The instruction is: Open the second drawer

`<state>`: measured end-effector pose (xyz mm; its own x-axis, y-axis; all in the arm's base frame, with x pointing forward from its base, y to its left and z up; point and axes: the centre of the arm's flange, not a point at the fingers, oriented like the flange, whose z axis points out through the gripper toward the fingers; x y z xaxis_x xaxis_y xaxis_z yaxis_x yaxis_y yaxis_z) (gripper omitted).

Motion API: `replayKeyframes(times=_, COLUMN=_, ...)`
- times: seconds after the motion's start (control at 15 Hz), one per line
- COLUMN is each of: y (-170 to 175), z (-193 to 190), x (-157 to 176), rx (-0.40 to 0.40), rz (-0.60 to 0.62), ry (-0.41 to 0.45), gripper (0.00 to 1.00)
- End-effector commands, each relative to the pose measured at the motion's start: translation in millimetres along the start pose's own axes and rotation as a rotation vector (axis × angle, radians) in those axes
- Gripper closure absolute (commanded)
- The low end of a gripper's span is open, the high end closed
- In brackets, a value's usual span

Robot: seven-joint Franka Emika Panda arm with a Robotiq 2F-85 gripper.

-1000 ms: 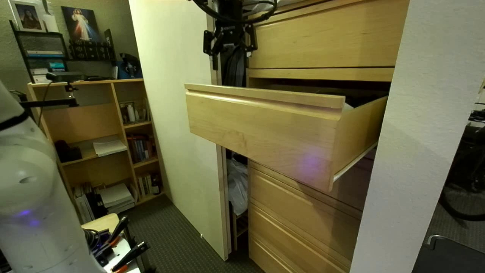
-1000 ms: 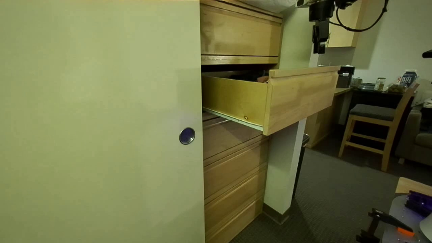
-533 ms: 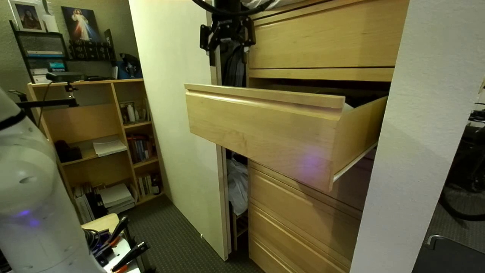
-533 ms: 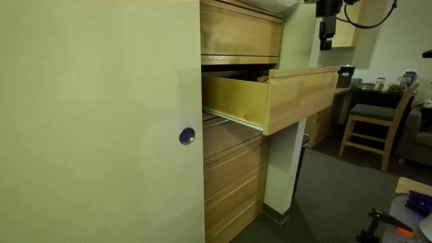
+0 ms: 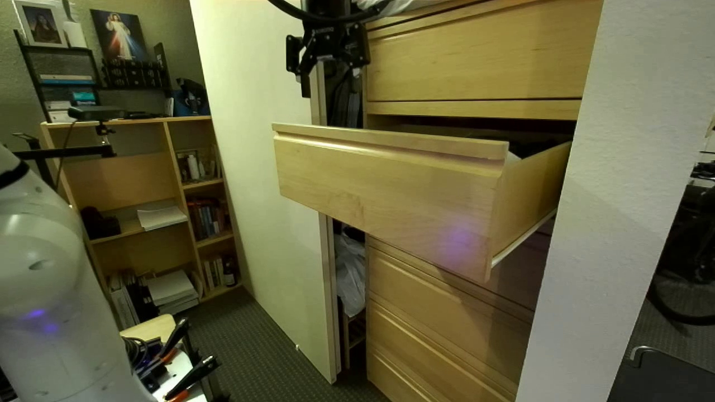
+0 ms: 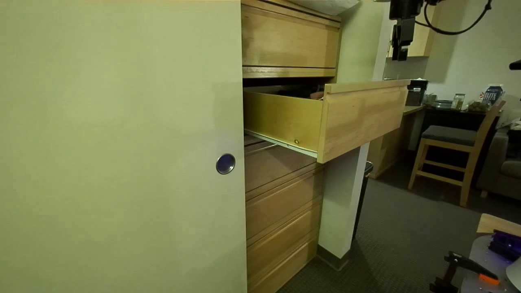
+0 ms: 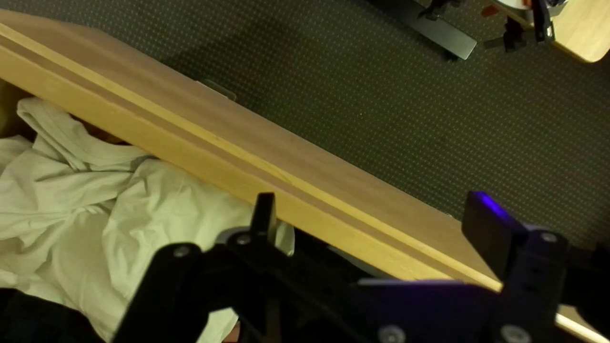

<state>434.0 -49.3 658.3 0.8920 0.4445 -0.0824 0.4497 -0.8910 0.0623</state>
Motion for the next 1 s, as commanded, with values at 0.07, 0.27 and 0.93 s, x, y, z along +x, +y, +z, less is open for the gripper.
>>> replayKeyframes(times=0.07, y=-10.2, z=16.7, x=-17.0, rx=-0.023, rz=-0.010, ry=0.067, gripper=0.00)
replayKeyframes(times=0.27, y=-13.1, z=24.1, x=-17.4, rx=-0.032, rz=-0.014, ry=0.082, gripper=0.00)
replayKeyframes(times=0.93, y=-20.1, z=37.0, x=-26.0, rx=0.006, rz=0.092, ry=0.068, gripper=0.00)
